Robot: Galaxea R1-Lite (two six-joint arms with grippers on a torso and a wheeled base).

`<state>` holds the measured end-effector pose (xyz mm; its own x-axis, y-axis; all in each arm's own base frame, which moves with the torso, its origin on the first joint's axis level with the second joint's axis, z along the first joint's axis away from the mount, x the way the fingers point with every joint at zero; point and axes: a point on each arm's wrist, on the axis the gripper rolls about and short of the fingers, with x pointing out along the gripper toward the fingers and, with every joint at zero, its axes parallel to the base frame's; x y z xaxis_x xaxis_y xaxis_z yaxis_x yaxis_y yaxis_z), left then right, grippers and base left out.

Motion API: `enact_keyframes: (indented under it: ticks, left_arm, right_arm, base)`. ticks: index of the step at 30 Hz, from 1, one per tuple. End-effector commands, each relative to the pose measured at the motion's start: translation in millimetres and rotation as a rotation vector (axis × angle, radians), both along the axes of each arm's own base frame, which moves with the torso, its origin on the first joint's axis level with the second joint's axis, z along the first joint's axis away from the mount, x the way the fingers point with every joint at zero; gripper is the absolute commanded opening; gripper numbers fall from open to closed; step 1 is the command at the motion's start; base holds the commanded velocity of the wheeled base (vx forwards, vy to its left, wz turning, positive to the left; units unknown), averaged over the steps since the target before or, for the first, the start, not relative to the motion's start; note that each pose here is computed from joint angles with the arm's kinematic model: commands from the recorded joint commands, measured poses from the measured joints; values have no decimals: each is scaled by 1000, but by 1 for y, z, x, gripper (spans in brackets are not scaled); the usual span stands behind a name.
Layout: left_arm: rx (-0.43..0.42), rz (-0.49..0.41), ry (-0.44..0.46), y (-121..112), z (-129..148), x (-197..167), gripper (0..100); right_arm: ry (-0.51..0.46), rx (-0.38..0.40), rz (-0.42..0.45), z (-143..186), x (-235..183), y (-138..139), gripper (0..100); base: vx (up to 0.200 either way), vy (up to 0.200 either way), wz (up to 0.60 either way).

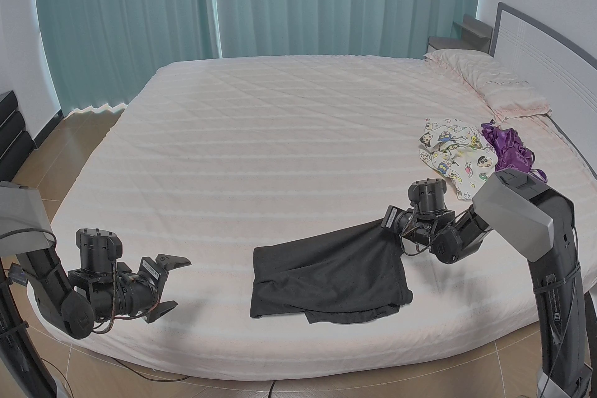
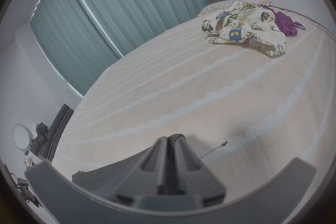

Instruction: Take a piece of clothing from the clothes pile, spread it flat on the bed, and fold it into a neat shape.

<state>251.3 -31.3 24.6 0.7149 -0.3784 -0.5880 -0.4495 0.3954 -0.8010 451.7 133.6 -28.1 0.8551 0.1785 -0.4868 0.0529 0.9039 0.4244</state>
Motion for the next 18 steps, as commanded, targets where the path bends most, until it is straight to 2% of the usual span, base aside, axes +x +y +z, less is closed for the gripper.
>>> enact_keyframes:
  ticks: [1, 9, 12, 18]
  left_arm:
    - [-1, 0, 2, 0, 0, 0, 100]
    - [-1, 0, 2, 0, 0, 0, 100]
    - [-1, 0, 2, 0, 0, 0, 100]
    - [-1, 0, 2, 0, 0, 0, 100]
  right_arm:
    - [12, -5, -5, -7, 0, -1, 100]
    - [-27, 25, 2, 30, -9, -11, 100]
    - [-6, 28, 16, 39, -23, -15, 100]
    - [203, 71, 202, 28, -96, -23, 100]
  base:
    - [0, 0, 0]
    - [0, 0, 0]
    - [0, 0, 0]
    - [0, 0, 0]
